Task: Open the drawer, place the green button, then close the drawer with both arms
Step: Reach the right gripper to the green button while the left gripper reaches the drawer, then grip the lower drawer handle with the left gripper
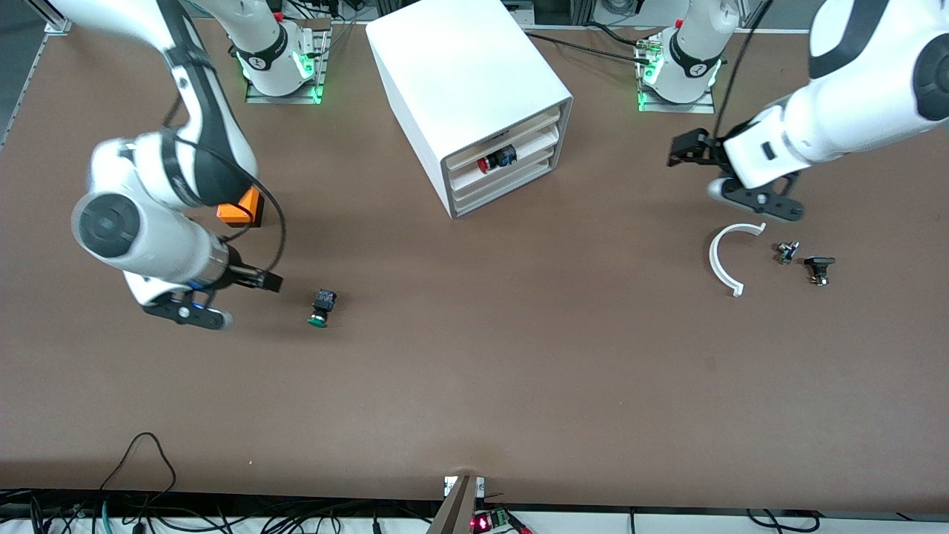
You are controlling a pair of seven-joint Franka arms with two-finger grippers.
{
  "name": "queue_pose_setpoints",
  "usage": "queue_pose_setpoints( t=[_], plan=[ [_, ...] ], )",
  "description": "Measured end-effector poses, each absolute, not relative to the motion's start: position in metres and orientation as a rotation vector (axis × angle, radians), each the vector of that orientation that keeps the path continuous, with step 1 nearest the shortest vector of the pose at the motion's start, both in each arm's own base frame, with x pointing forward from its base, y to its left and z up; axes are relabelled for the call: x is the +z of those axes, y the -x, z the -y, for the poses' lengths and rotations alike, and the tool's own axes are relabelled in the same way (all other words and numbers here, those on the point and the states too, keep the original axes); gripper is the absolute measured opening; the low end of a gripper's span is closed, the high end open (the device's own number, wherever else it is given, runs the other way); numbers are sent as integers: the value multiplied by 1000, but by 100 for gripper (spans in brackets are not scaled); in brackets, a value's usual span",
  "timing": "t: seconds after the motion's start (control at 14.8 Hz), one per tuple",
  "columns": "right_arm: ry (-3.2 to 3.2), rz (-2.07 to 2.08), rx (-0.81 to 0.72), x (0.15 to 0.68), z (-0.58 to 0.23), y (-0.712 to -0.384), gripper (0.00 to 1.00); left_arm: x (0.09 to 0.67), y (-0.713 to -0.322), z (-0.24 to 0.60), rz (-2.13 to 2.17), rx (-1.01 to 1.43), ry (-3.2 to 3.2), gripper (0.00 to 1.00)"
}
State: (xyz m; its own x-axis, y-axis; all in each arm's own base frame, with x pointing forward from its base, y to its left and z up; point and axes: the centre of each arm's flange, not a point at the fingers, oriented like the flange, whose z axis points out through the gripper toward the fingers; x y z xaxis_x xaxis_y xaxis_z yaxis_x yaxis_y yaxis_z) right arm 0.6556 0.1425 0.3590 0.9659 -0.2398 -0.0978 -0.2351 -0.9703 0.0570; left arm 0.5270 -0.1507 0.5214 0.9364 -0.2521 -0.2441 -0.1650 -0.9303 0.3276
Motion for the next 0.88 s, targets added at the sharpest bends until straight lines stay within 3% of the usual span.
queue_pose_setpoints(
  t=[0.54,0.88],
  plan=[
    [-3109,188,-142,229,-207,-651,100,433,-537,223,404,-596,-2364,100],
    [-3111,177,-125,196,-192,-643,100,336,-541,215,486,-580,-2088,100]
  ],
)
